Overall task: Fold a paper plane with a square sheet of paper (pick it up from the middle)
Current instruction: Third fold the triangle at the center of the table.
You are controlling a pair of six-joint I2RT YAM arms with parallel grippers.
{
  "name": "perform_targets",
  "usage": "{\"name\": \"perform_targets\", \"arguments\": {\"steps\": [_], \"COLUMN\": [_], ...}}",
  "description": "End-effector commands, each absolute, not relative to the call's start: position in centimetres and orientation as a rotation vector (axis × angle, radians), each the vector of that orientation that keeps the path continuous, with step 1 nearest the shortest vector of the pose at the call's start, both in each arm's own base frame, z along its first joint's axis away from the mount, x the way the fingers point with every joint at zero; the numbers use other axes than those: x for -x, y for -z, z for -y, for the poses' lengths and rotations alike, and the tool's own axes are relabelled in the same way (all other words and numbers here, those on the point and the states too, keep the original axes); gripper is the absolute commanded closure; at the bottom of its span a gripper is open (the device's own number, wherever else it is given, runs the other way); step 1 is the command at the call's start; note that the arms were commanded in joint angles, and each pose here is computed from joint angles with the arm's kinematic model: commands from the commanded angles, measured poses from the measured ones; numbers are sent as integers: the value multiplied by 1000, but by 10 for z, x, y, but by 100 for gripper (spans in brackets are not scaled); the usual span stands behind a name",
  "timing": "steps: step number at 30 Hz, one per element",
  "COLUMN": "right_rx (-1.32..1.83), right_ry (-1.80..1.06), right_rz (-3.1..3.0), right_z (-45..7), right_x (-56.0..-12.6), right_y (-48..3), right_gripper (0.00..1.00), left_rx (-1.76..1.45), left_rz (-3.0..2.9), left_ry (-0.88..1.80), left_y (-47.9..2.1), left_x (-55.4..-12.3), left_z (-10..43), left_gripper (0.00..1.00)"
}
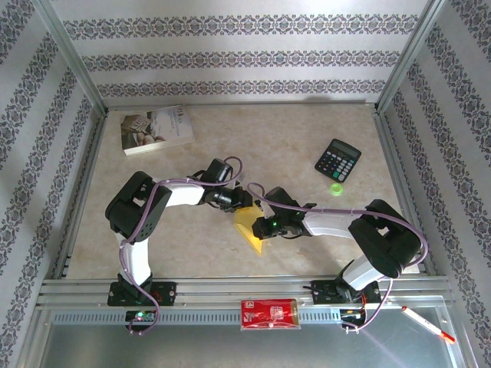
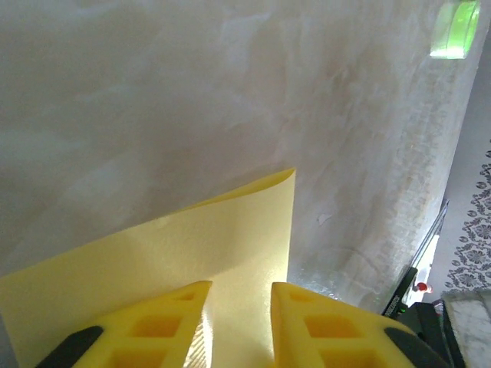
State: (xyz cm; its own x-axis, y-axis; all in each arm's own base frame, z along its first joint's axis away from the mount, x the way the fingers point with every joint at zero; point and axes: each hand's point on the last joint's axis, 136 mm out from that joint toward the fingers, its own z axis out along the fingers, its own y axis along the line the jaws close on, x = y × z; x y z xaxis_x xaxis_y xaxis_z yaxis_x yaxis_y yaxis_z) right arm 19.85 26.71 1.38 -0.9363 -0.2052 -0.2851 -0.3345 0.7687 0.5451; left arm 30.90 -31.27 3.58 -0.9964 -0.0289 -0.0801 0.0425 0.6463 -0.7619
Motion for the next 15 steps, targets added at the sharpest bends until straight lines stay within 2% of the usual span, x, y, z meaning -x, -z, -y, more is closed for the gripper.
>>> {"name": "perform_targets", "arguments": {"steps": [1, 8, 15], "right_rx": [373, 310, 292], "right_ry": [-783, -751, -737], "right_rz": [-2864, -2867, -2846], "right_z": [-245, -243, -252], "right_x": [-182, -185, -203], "right_y": [14, 18, 15], "right_gripper": [97, 97, 98], "left_rx": [-28, 11, 34], "left_rz": [-2693, -2654, -2681], "left_ry": [1299, 1224, 1130], "left_y": [-69, -86, -85], "left_x": [-313, -295, -273], "left_z": [316, 292, 267], "left_gripper": [70, 70, 77]}}
